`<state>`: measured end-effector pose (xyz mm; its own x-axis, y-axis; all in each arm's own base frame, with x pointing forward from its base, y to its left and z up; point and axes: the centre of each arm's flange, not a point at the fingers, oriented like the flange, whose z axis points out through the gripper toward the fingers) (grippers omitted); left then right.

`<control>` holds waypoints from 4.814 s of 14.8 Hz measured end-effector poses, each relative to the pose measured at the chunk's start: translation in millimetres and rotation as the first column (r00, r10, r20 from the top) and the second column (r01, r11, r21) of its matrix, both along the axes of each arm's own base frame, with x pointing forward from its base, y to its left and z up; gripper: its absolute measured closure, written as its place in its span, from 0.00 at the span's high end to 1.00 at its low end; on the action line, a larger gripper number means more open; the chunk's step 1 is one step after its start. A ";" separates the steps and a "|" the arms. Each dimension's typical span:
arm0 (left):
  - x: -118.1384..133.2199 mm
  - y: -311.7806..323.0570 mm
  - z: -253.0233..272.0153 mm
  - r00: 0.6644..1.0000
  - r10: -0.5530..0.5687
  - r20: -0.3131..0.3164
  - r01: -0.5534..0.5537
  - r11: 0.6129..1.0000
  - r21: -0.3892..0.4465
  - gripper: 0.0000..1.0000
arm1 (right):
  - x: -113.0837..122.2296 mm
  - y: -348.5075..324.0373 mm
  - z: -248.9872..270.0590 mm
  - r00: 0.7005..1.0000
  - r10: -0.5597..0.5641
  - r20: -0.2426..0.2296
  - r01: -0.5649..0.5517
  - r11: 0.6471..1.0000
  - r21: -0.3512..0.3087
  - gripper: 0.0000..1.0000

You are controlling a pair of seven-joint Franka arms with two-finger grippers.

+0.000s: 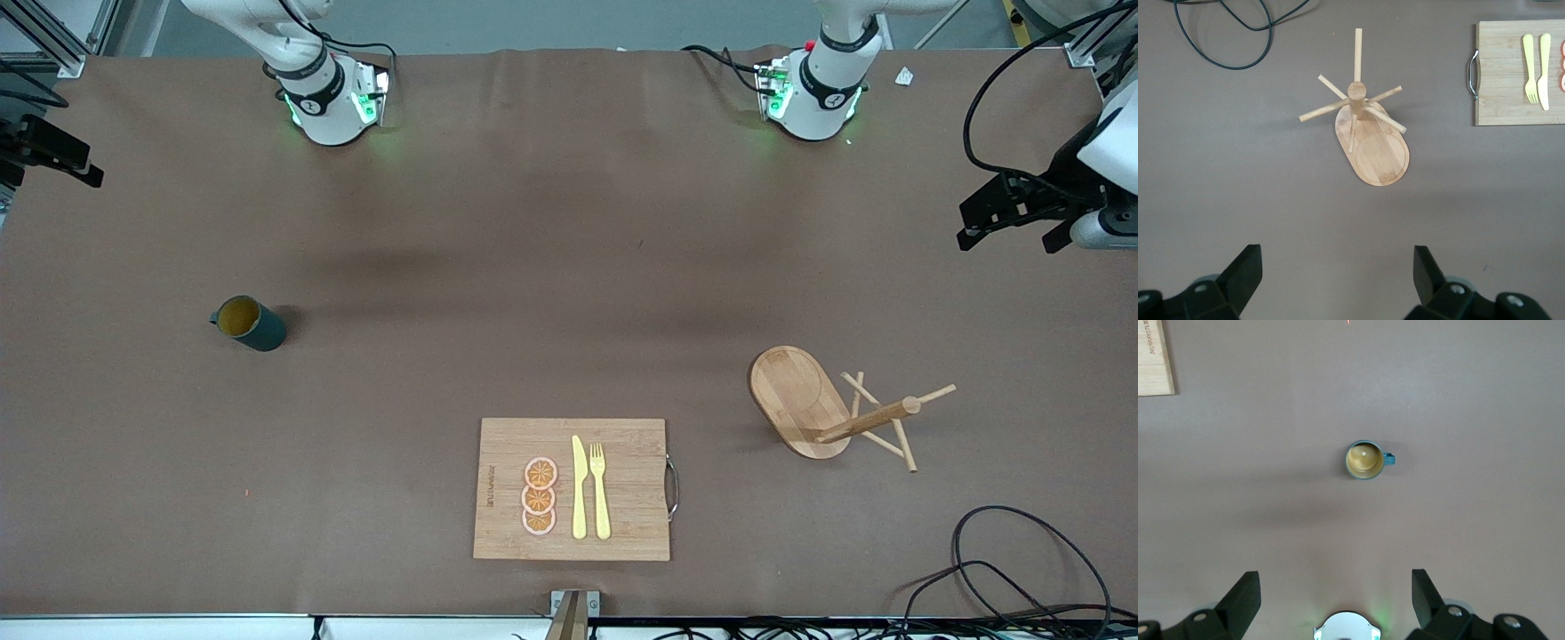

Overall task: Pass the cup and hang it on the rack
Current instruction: 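Reach the right gripper down to the teal mug rim, then close the right gripper on the teal mug rim, then carry the mug to the table middle and set it down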

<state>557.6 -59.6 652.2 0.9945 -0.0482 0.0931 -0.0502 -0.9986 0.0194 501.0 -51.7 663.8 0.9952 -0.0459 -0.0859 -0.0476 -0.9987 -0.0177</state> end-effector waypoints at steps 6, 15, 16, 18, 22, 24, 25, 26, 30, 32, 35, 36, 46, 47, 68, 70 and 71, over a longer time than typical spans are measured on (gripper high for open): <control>-0.1 -1.2 0.4 1.000 -0.002 0.001 0.002 1.000 0.000 1.00 | 0.0 -0.6 1.0 1.000 -0.001 0.002 0.001 1.000 -0.004 1.00; 0.1 -1.4 0.4 1.000 -0.002 0.001 0.002 1.000 0.000 1.00 | 52.4 -28.0 -90.0 0.992 -0.047 -0.118 0.046 0.999 -0.007 1.00; 0.2 -1.4 0.4 1.000 -0.002 0.001 0.002 1.000 0.000 1.00 | 62.6 -31.5 -105.4 0.992 -0.049 -0.120 0.048 0.999 -0.009 1.00; 0.2 -1.4 0.4 1.000 -0.002 0.001 0.002 1.000 0.000 1.00 | 80.1 -31.0 -134.4 0.992 -0.031 -0.124 0.031 0.999 -0.009 1.00; 0.3 -1.4 0.5 1.000 -0.002 0.001 0.002 1.000 0.000 1.00 | 99.1 -31.6 -203.9 0.988 0.136 -0.067 -0.136 0.991 0.007 1.00; 0.3 -1.4 0.5 1.000 -0.002 0.001 0.002 1.000 0.000 1.00 | 95.7 -41.7 -246.9 0.966 0.256 -0.031 -0.256 0.967 0.014 1.00; 0.3 -1.3 0.5 1.000 -0.002 0.001 0.002 1.000 0.000 1.00 | 91.4 -47.6 -268.1 0.948 0.319 -0.015 -0.319 0.948 0.016 1.00; 0.3 -1.3 0.5 1.000 -0.002 0.001 0.002 1.000 0.000 1.00 | 86.3 -53.0 -286.9 0.927 0.376 -0.006 -0.376 0.926 0.018 1.00; 0.4 -1.2 0.6 1.000 -0.002 0.002 0.002 1.000 0.000 1.00 | 73.8 -73.4 -346.0 0.872 0.489 -0.013 -0.488 0.872 0.042 1.00; 0.4 -1.2 0.6 1.000 -0.002 0.001 0.002 1.000 0.000 1.00 | 71.8 -76.0 -369.2 0.860 0.510 -0.011 -0.509 0.860 0.042 1.00; 0.5 -0.5 0.6 1.000 -0.001 0.001 0.001 1.000 0.000 1.00 | 57.3 -73.0 -401.1 0.855 0.518 -0.016 -0.517 0.854 0.048 0.97; 0.5 -0.5 0.6 1.000 -0.001 0.002 0.001 1.000 0.000 1.00 | 52.1 -71.6 -408.5 0.856 0.517 -0.017 -0.516 0.855 0.053 0.97; 0.8 -0.9 0.0 1.000 -0.002 0.000 0.002 1.000 0.000 1.00 | 40.8 -60.3 -425.6 0.811 0.585 -0.006 -0.583 0.809 0.074 0.14; 0.8 -1.0 0.0 1.000 -0.002 0.000 0.002 1.000 0.000 1.00 | 41.4 -58.1 -424.7 0.813 0.583 -0.009 -0.580 0.811 0.079 0.04; 0.8 -2.1 0.1 1.000 -0.004 0.001 0.004 1.000 0.000 1.00 | 13.5 499.4 -324.0 0.975 -0.224 -0.004 0.224 0.975 0.002 0.04; 0.8 -2.0 0.2 1.000 -0.004 0.001 0.004 1.000 0.000 1.00 | 8.0 524.1 -350.2 0.974 -0.228 -0.013 0.227 0.974 -0.019 0.04; 0.8 -1.9 0.2 1.000 -0.004 0.001 0.004 1.000 0.000 1.00 | 4.9 533.2 -361.9 0.975 -0.222 -0.016 0.221 0.975 -0.026 0.04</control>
